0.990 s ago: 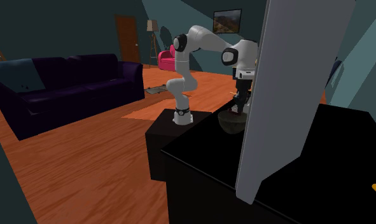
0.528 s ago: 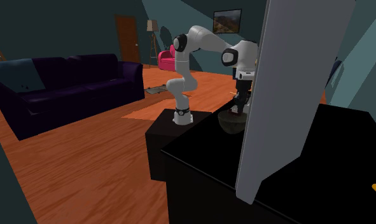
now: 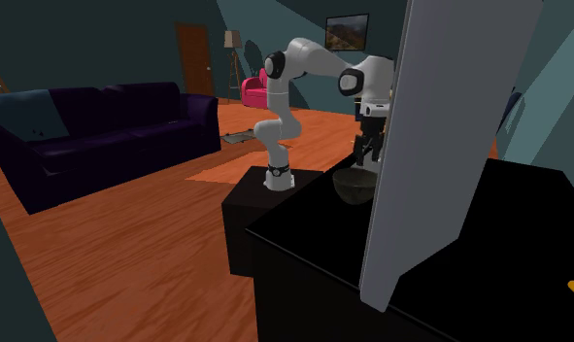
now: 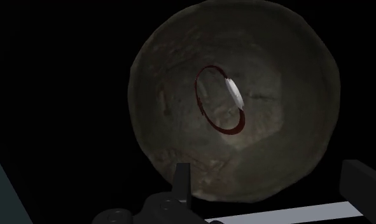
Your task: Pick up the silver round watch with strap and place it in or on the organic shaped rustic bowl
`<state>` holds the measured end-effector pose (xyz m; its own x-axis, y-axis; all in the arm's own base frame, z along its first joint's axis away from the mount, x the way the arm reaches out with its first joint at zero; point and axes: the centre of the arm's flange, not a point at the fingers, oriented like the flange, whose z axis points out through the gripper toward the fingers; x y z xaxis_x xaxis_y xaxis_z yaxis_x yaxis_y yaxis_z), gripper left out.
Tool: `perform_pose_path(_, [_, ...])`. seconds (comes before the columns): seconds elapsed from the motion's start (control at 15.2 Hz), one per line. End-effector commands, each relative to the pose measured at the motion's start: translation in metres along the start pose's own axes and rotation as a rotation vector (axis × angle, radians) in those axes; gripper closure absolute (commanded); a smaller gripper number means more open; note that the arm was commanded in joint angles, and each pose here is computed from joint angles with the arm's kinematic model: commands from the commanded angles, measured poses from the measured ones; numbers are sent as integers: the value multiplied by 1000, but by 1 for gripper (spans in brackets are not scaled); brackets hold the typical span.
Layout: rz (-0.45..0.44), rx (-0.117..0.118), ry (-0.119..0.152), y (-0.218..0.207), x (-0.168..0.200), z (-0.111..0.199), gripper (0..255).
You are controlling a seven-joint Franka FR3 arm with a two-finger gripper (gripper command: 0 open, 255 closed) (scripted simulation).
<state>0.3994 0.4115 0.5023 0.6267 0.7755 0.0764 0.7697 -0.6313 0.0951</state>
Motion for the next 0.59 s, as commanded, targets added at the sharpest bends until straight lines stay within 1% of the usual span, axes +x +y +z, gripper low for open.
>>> perform_pose_path(0.0, [0,0,-1,0,0,-23,0])
perform_pose_path(0.07, [0,0,-1,0,0,-33,0])
perform_pose_path(0.53, [0,0,-1,0,0,-33,0])
